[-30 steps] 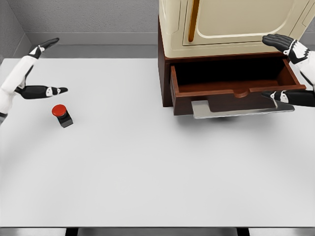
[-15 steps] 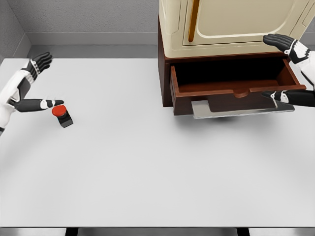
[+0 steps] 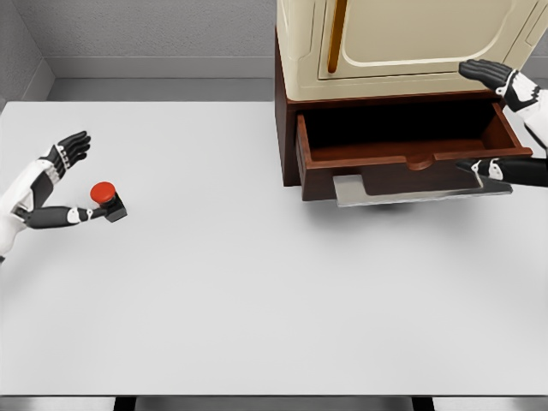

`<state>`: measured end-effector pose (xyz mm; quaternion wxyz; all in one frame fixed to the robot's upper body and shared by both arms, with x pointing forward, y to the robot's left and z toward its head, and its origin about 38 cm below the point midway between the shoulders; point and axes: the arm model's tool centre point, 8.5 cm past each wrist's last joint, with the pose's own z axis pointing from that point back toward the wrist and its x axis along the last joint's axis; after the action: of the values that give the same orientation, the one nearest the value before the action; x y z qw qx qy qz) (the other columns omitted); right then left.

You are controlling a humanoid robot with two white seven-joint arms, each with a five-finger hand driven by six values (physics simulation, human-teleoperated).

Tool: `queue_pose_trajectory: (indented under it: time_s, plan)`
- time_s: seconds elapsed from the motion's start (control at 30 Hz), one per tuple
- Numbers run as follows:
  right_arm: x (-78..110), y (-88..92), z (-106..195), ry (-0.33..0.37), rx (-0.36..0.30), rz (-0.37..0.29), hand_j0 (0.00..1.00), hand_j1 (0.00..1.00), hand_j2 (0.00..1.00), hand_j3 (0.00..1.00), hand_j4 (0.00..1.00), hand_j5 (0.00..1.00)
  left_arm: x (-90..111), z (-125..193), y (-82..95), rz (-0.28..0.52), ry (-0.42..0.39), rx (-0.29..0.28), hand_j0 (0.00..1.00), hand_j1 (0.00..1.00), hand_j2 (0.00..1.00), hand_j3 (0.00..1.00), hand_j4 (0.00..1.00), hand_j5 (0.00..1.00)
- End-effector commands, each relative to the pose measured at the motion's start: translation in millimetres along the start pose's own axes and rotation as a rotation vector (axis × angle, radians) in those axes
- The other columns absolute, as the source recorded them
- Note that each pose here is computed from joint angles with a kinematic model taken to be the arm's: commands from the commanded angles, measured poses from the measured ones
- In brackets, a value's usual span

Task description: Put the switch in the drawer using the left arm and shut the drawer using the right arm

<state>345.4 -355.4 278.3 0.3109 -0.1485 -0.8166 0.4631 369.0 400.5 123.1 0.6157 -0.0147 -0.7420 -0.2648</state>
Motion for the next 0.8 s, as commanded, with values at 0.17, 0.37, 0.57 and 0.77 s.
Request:
queue_pose_trajectory:
  time_s: [0.17,0.37,0.57,0.77]
  plan:
    - [-0.1,-0.8,0.5,0.001,-0.001,-0.004,1.0,1.0,1.0,1.0,1.0,1.0,-9.5,-0.9,-18.8,0.046,0.008,-0.011,1.0,1.0,1.0,1.0,1.0,1.0]
    - [-0.1,-0.8,0.5,0.001,-0.001,-0.004,1.0,1.0,1.0,1.0,1.0,1.0,-12.2,-6.5,-28.3,0.073,-0.003,-0.005,1.0,1.0,1.0,1.0,1.0,1.0]
    - [-0.1,-0.4,0.8,0.002,0.0,-0.005,1.0,1.0,1.0,1.0,1.0,1.0,-21.5,-7.0,-26.2,0.091,0.014,0.027,1.0,1.0,1.0,1.0,1.0,1.0]
    - [-0.1,-0.4,0.8,0.002,0.0,-0.005,1.0,1.0,1.0,1.0,1.0,1.0,-27.3,-12.0,-33.0,0.111,0.014,0.039,1.0,1.0,1.0,1.0,1.0,1.0]
